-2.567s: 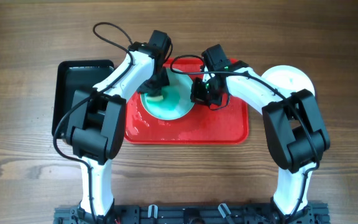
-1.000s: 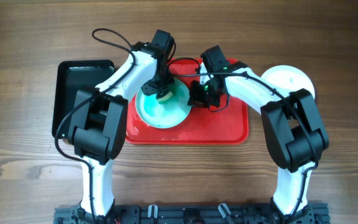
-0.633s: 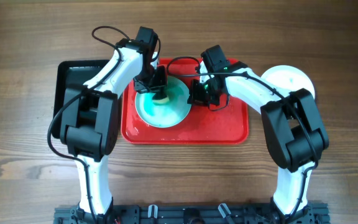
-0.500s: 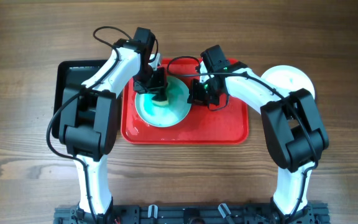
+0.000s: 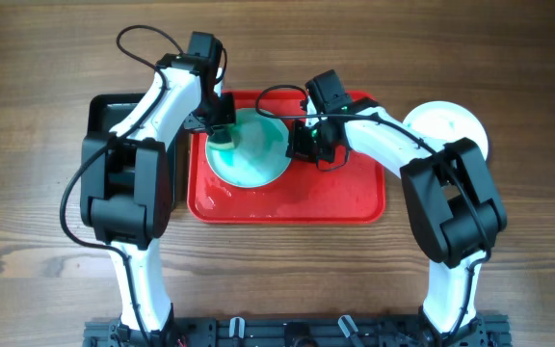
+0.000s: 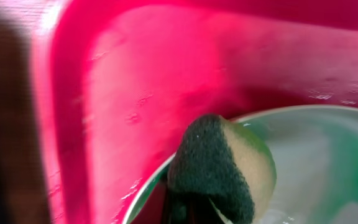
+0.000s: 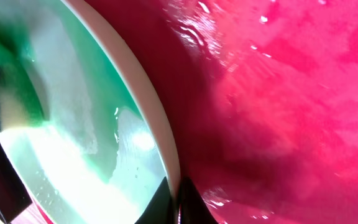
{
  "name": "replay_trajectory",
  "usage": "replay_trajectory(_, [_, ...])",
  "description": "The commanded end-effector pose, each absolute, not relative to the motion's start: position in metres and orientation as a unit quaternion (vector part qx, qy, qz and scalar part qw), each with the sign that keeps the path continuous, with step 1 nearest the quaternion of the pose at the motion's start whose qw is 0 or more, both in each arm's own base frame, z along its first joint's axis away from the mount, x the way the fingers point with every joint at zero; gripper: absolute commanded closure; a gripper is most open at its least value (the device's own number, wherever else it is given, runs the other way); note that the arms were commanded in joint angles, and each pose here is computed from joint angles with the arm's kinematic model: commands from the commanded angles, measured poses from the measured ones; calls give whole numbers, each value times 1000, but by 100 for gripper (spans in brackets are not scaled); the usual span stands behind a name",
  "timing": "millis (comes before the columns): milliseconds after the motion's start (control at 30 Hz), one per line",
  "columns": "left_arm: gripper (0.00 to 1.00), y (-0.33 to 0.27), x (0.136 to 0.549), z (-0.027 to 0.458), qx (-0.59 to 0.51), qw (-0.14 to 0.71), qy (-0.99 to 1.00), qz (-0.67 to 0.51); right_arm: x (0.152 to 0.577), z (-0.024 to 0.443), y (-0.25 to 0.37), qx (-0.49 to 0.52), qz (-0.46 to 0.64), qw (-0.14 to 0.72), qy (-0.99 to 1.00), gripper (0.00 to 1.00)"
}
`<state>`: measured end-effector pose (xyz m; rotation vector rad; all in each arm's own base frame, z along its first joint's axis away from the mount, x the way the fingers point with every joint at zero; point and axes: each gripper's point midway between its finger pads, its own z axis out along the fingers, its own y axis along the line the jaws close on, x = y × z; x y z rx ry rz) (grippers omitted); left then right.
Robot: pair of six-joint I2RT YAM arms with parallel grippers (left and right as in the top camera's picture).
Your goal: Clean dirty plates on tray and stack at the side
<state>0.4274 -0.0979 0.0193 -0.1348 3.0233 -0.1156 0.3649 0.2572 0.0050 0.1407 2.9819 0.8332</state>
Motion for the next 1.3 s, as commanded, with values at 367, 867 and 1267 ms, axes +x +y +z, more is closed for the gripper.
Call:
replay_trajectory(367, [96,-150,373,111,105,-50,963,-242,350,-6,256,47,265,-18,963,96])
replay_trajectory(867, [96,14,413,157,-186,12,979,-84,362,121,153,55,56,184,980,95])
replay_trajectory(1267, [96,11,410,151,-198,4,978,-61,311,231,-28,278,-259,326,866,96])
